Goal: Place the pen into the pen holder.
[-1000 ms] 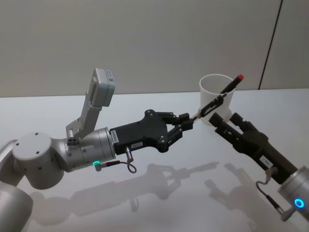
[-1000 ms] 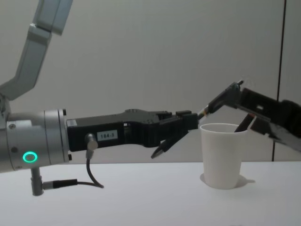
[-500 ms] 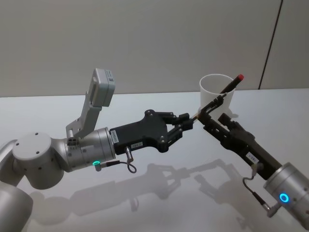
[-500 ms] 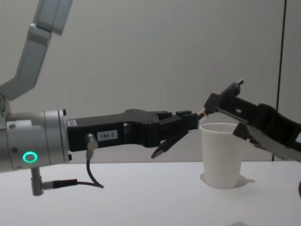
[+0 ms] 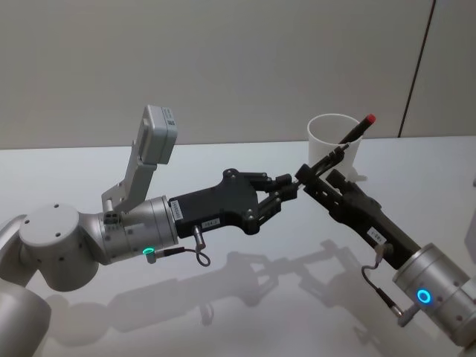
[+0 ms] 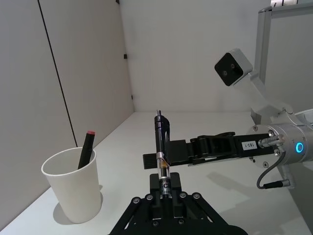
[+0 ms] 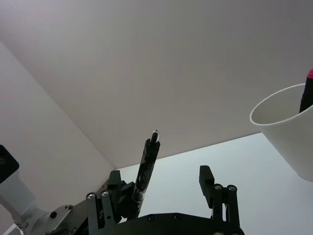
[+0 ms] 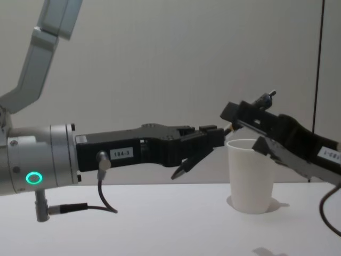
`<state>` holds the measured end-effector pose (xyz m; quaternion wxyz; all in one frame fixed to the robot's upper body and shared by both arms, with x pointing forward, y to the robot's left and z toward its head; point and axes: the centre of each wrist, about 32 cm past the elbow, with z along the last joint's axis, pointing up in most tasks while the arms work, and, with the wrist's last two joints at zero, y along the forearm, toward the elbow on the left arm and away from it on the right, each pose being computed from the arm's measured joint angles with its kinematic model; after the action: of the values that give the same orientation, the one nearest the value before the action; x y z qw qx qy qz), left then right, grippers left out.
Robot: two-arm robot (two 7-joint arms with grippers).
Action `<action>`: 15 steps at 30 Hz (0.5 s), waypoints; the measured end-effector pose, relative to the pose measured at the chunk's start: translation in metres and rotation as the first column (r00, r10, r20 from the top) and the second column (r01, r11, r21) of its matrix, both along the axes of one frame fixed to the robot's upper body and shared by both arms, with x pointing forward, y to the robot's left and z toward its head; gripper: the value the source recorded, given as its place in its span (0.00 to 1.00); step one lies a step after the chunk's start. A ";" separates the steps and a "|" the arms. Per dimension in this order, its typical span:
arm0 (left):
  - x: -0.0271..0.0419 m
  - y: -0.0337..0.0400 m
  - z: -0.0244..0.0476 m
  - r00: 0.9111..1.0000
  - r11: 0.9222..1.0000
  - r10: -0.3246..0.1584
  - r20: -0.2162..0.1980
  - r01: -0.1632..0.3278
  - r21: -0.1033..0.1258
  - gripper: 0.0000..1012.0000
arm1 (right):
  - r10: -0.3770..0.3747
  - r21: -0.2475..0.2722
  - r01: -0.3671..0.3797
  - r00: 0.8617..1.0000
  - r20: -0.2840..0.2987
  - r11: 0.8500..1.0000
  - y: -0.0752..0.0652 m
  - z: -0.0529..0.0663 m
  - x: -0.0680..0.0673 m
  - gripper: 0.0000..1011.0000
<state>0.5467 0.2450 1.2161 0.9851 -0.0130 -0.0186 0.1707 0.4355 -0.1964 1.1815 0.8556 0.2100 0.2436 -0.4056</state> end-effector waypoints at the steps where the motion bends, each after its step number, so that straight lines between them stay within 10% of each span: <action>1: 0.0000 0.0000 0.0000 1.000 1.000 0.000 0.000 0.000 0.000 0.12 | 0.001 0.002 -0.001 1.000 0.001 1.000 0.000 0.000 0.000 0.99; 15: 0.0000 0.0000 0.0000 1.000 1.000 0.000 0.000 0.000 0.000 0.12 | 0.016 0.026 -0.016 1.000 0.012 1.000 0.009 0.002 0.009 0.99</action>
<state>0.5467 0.2450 1.2161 0.9851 -0.0130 -0.0186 0.1707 0.4442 -0.1873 1.1830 0.8574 0.2219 0.2454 -0.3943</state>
